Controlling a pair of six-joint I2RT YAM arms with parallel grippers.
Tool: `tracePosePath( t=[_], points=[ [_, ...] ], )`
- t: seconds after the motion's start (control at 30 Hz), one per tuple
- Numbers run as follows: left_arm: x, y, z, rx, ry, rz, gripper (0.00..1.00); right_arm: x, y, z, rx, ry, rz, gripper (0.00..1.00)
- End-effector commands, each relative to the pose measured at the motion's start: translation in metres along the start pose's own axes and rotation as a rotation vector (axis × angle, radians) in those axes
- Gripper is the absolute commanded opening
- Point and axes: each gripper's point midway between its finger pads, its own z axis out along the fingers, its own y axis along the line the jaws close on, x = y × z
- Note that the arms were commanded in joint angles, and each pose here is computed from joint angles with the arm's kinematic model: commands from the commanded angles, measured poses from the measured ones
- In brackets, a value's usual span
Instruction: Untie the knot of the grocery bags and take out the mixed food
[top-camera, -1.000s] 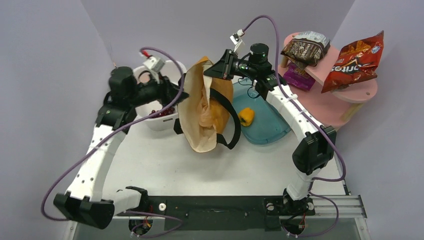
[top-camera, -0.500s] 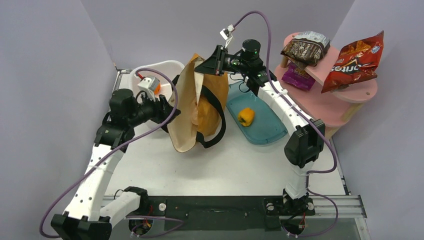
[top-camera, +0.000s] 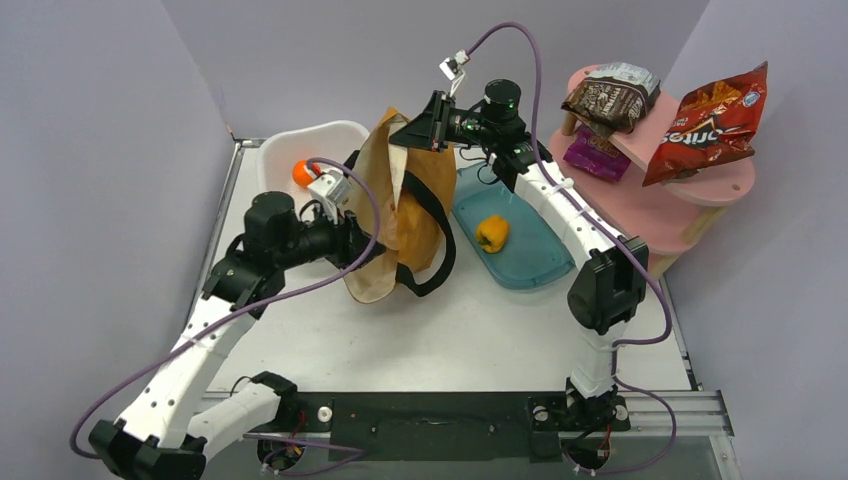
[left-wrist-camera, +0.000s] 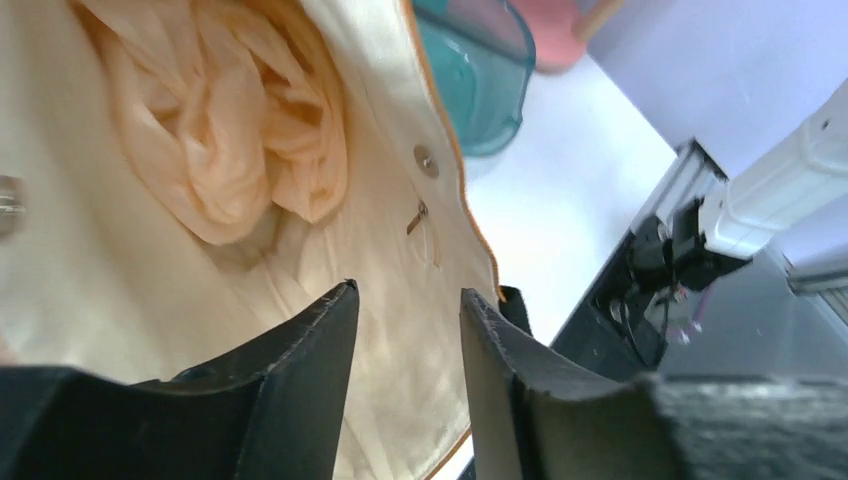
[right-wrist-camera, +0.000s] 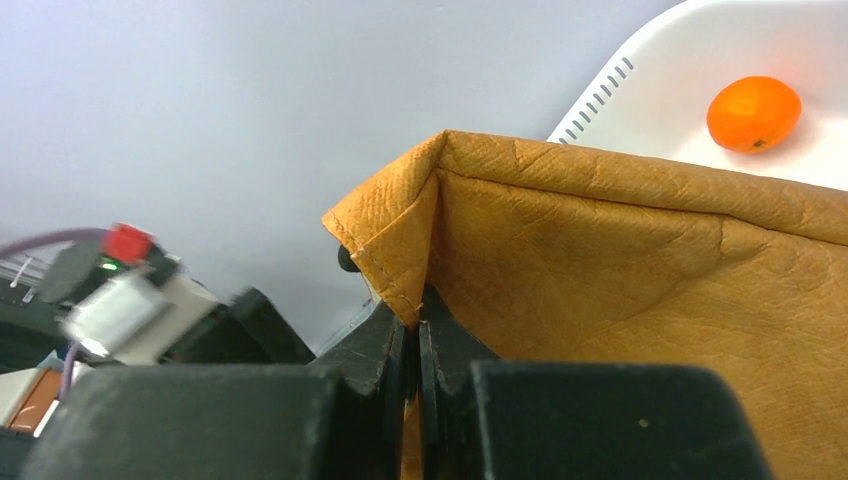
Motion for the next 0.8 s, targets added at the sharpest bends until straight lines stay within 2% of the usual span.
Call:
tracePosePath(
  t=[0.0,0.07,0.2,0.37,0.47,0.5,0.53,0.6,0.73,0.77],
  points=[
    [-0.085,-0.016,-0.051,-0.104,-0.294,0.168,0.41,-0.021,0.040,-0.017,-0.067,-0.060,-0.115,0.00],
    [-0.092,0.003,-0.061,-0.233,-0.293,0.210,0.43,-0.021,0.043,-0.018,-0.070,-0.061,-0.119,0.00],
    [-0.081,0.052,-0.061,-0.458,-0.195,0.266,0.46,-0.020,0.045,-0.018,-0.080,-0.058,-0.121,0.00],
    [-0.062,0.078,-0.031,-0.442,-0.091,0.301,0.48,-0.018,0.047,-0.017,-0.093,-0.057,-0.108,0.00],
    [-0.038,0.100,-0.012,-0.465,-0.021,0.240,0.49,-0.019,0.050,-0.019,-0.101,-0.059,-0.109,0.00],
    [-0.033,0.098,-0.006,-0.434,-0.003,0.222,0.47,-0.019,0.051,-0.020,-0.102,-0.060,-0.110,0.00],
    [-0.033,0.094,-0.003,-0.403,-0.004,0.220,0.26,-0.020,0.053,-0.021,-0.104,-0.061,-0.114,0.00],
    [-0.034,0.057,0.004,-0.217,-0.020,0.217,0.01,-0.022,0.055,-0.024,-0.099,-0.069,-0.118,0.00],
    [-0.033,-0.065,-0.008,0.304,-0.049,0.162,0.00,-0.026,0.051,-0.036,-0.037,-0.095,-0.120,0.00],
    [-0.030,-0.089,-0.011,0.380,-0.029,0.092,0.00,-0.025,0.045,-0.041,0.009,-0.104,-0.110,0.00]
  ],
)
